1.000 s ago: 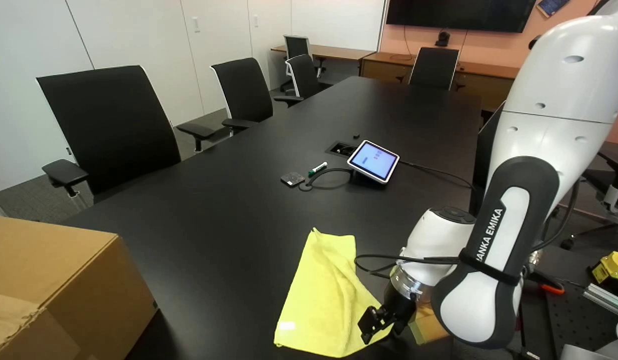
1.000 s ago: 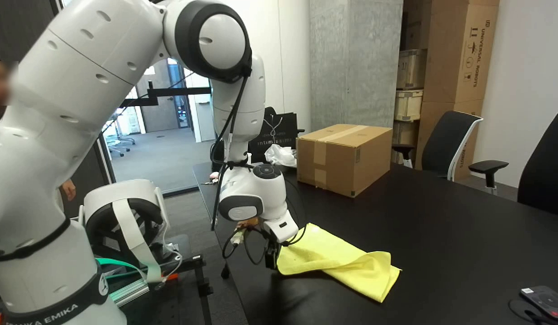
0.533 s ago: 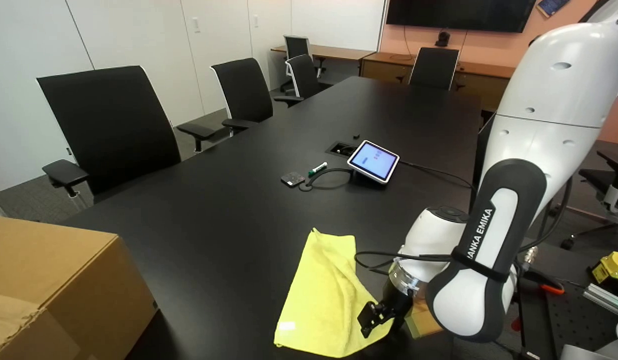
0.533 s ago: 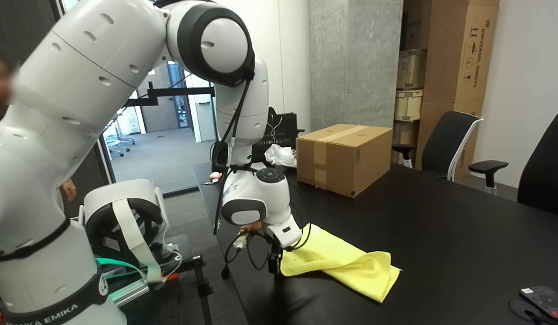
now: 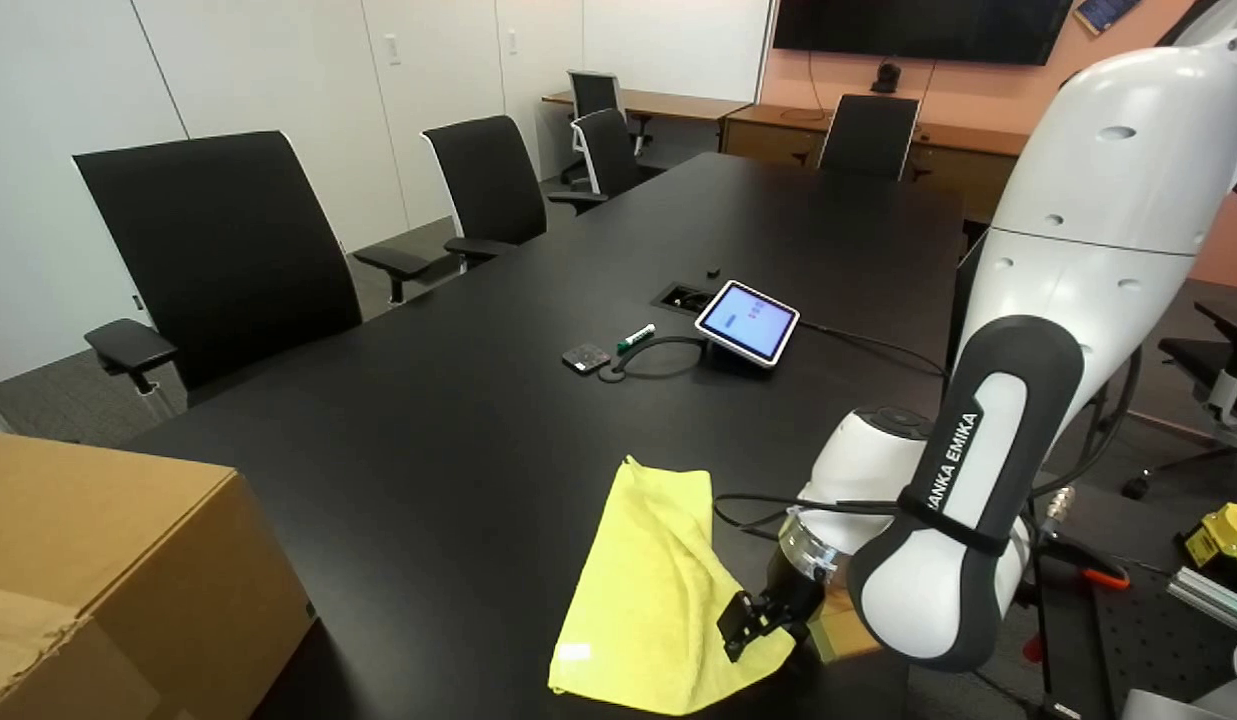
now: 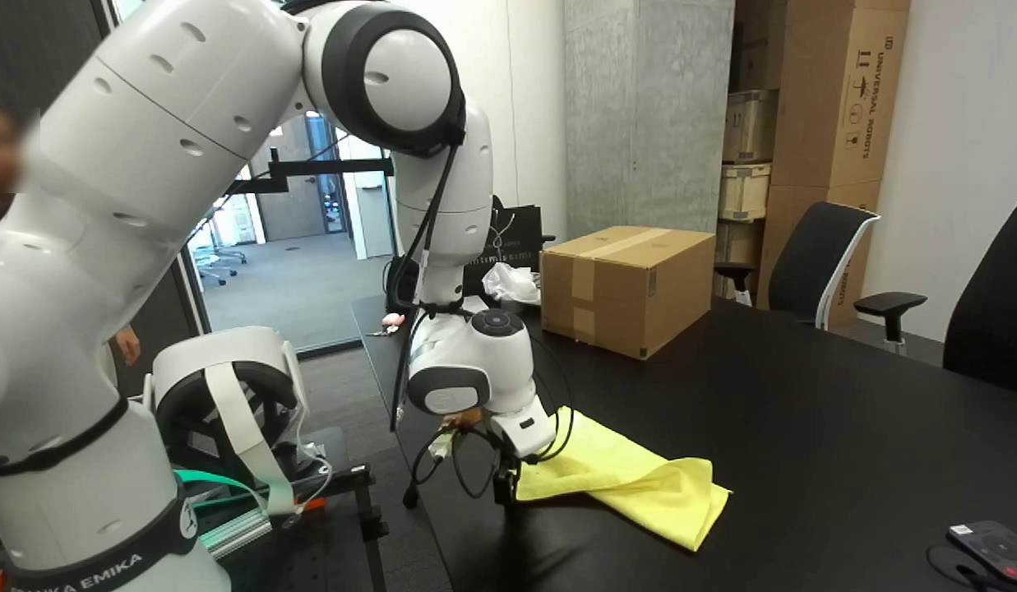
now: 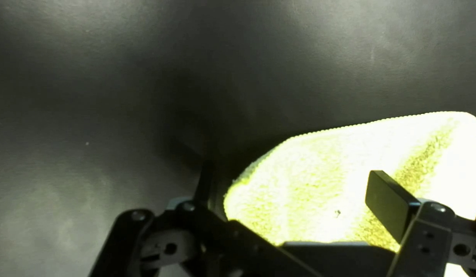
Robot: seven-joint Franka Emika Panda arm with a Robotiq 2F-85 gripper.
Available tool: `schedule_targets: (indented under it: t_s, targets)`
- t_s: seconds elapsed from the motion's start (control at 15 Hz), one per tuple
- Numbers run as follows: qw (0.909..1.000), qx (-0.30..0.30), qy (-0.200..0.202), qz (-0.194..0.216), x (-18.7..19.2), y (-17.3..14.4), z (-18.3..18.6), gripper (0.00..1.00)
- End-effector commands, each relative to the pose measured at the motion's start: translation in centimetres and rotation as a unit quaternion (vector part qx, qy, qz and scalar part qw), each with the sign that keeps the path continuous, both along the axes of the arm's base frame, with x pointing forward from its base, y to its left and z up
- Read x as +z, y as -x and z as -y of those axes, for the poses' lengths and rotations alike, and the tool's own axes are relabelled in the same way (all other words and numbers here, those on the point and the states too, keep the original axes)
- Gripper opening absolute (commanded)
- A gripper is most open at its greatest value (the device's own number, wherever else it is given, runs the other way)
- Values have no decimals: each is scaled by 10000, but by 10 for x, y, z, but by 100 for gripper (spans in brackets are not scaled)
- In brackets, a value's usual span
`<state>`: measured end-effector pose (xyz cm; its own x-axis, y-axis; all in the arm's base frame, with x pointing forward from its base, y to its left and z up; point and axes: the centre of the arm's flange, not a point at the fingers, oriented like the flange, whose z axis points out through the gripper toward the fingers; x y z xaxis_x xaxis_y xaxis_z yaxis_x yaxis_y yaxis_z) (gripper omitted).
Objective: Fold the towel on the table.
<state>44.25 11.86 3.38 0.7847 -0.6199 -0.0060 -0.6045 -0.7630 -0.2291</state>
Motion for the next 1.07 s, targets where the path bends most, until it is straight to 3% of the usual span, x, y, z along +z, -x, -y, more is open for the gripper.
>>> schedule_targets:
  t_s: [0.0, 0.07, 0.2, 0.4, 0.6, 0.87, 0.93, 1.0]
  targets:
    - [9999, -82, -30, 53, -2, -3, -3, 100]
    - [9999, -94, -25, 63, -3, -4, -3, 100]
    - [9999, -113, -34, 61, -1, -4, -2, 78]
    - [9999, -134, -29, 79, -1, -4, -2, 68]
    - [9999, -118, -26, 109, 2, -3, -4, 72]
    - [9998, -48, 8, 175, 12, 0, -11, 64]
    - [9998, -14, 15, 191, 15, 2, -14, 45]
    - [9998, 28, 29, 205, 19, 3, -18, 38]
